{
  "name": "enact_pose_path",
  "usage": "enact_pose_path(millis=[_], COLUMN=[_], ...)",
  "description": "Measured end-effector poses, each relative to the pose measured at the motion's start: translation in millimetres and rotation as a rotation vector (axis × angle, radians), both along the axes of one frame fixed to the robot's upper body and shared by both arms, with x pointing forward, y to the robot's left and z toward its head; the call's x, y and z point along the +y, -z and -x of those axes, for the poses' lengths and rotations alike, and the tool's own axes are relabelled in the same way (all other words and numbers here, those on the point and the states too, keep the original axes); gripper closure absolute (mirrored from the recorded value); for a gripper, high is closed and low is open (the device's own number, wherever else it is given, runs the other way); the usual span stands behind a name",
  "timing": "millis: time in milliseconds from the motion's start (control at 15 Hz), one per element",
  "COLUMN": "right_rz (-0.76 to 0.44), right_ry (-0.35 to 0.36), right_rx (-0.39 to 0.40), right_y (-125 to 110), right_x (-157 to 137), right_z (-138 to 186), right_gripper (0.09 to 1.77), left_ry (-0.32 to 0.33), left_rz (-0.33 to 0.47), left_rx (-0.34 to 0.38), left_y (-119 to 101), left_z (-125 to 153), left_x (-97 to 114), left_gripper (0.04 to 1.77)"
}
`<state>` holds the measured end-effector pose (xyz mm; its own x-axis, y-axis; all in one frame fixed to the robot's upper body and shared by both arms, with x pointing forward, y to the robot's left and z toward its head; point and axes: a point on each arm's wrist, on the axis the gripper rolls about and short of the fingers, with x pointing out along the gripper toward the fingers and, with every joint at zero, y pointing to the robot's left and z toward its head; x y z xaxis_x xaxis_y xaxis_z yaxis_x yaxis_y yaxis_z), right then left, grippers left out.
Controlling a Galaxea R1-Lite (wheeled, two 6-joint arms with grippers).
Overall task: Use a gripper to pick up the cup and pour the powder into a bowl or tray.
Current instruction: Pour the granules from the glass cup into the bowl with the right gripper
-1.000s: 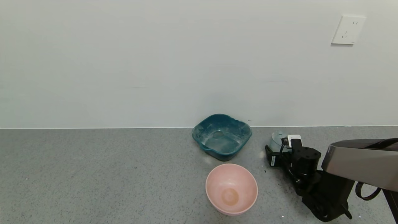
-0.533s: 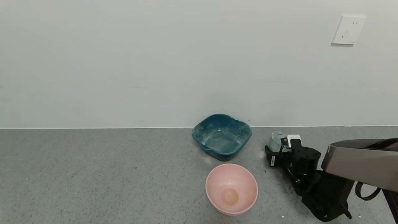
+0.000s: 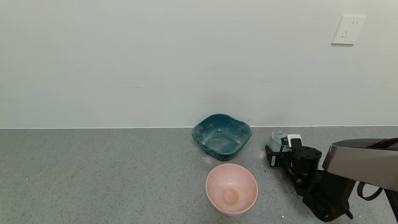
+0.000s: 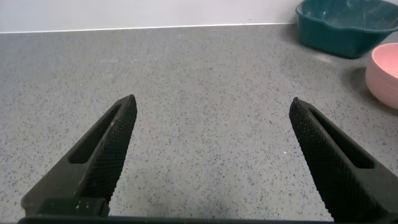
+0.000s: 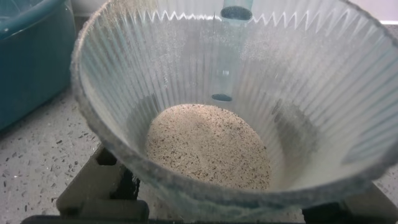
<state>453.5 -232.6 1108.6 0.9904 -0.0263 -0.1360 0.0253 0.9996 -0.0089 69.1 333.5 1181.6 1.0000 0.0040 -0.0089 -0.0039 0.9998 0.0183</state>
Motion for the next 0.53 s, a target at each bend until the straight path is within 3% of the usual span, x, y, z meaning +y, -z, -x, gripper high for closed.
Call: enact_pose_path(millis=[267,533], right_rz=[0.005,0.026], right_ry=[0.001,-0.022], right_rx=[0.004,0.033], right_y=[-6.8,-29.0], right_x=[-0.7,-5.4], right_z=[0.8,2.2], right_gripper=[0.48,0.48], left_ry=[0.0,0.0], left_rz=[0.0,0.0], left_rx=[0.0,0.0], left_y=[0.0,0.0], left_z=[0.0,0.0], left_x=[0.0,0.0], left_gripper=[0.05,0.05])
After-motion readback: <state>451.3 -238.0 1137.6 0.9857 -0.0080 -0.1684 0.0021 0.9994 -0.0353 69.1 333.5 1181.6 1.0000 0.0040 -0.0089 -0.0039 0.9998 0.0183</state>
